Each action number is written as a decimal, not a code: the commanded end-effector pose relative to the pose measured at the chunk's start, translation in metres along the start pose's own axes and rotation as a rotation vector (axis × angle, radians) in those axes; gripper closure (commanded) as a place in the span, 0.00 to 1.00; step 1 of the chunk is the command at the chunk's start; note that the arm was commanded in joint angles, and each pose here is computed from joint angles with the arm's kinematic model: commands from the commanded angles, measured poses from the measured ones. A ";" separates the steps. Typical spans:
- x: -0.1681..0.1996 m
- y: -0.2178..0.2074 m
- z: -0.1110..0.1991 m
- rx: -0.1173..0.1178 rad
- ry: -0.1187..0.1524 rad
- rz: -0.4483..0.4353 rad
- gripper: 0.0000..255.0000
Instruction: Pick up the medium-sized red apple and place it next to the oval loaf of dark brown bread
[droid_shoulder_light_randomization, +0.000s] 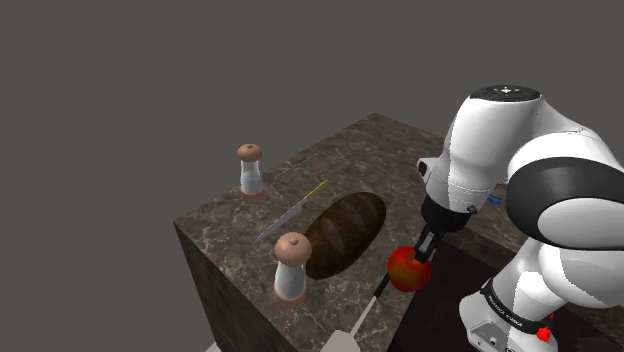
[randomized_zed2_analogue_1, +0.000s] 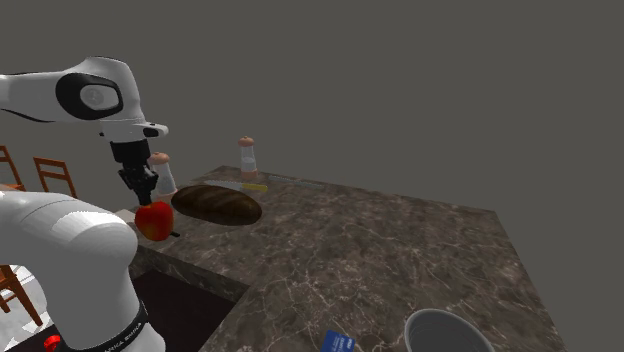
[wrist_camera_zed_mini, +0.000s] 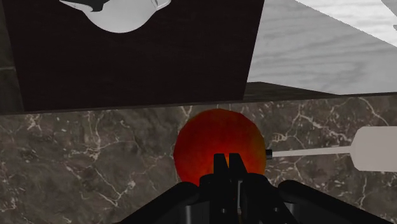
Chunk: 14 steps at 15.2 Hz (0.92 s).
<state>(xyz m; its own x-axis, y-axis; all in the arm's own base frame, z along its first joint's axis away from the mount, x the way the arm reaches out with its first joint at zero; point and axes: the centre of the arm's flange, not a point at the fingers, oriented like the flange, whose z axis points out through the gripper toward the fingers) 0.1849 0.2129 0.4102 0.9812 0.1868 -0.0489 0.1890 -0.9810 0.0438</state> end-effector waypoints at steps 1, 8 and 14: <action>0.000 0.000 0.000 0.000 0.000 0.000 0.00; 0.000 0.000 -0.026 0.000 0.000 0.000 0.00; 0.000 0.000 -0.050 0.000 0.000 0.000 0.00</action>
<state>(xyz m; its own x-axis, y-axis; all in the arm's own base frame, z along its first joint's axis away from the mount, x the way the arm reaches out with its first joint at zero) 0.1871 0.2154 0.4593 0.9812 0.1869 -0.0485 0.1890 -0.9810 0.0436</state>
